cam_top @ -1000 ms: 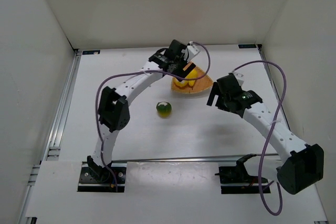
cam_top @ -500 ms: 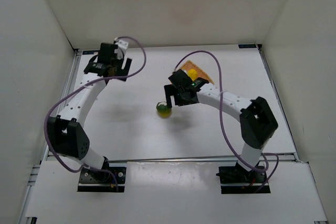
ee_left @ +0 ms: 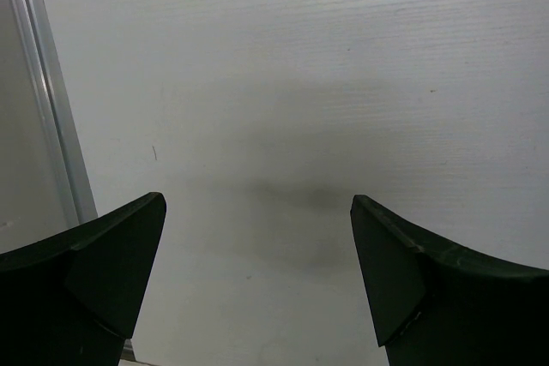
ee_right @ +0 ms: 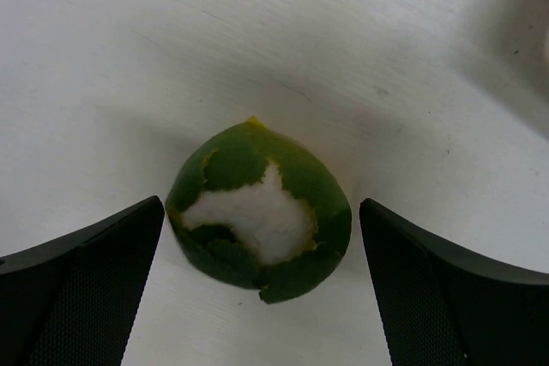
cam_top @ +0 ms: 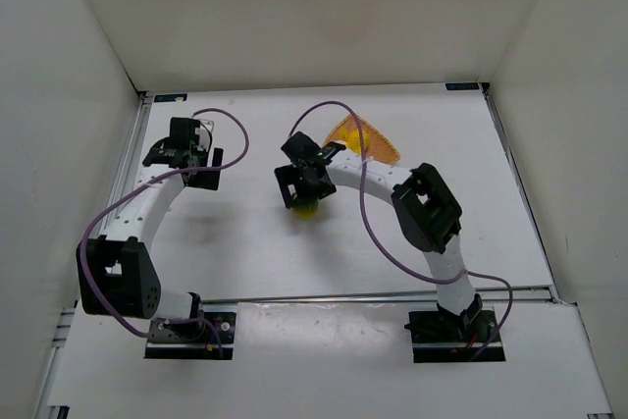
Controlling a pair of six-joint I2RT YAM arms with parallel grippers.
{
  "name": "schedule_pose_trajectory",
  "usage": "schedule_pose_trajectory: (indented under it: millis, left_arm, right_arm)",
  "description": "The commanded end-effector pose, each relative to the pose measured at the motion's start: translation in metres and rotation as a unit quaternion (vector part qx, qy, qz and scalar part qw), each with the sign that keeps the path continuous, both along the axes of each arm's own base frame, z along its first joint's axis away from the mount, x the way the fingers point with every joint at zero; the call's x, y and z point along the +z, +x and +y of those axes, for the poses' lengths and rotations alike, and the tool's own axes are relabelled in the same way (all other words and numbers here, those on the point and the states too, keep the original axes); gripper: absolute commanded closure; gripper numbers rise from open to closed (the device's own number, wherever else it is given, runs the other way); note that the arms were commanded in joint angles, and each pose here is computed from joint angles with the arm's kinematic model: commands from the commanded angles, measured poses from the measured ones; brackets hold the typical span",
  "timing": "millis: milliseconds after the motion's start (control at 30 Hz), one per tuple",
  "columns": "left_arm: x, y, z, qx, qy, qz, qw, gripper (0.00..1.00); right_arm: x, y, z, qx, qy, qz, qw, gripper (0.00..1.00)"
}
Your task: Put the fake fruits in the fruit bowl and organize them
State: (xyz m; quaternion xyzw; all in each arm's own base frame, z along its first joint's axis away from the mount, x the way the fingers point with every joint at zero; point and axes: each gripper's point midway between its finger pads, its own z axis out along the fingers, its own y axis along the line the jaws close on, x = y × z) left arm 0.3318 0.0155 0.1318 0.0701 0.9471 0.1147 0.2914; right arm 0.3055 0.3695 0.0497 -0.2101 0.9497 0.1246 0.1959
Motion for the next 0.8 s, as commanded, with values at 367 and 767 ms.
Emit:
schedule_pose_trajectory:
  millis: [367,767]
  left_arm:
    - [0.022,0.011,-0.004,0.004,-0.016,-0.041,0.999,0.00]
    - [0.012,0.004,0.002,0.012,-0.003,-0.027,1.000,0.00]
  right_arm:
    - [0.019,0.019,0.000,-0.013,-0.021,-0.025,0.999,0.52]
    - [0.087,0.093,-0.140,-0.222,-0.069,-0.117,0.966,0.53]
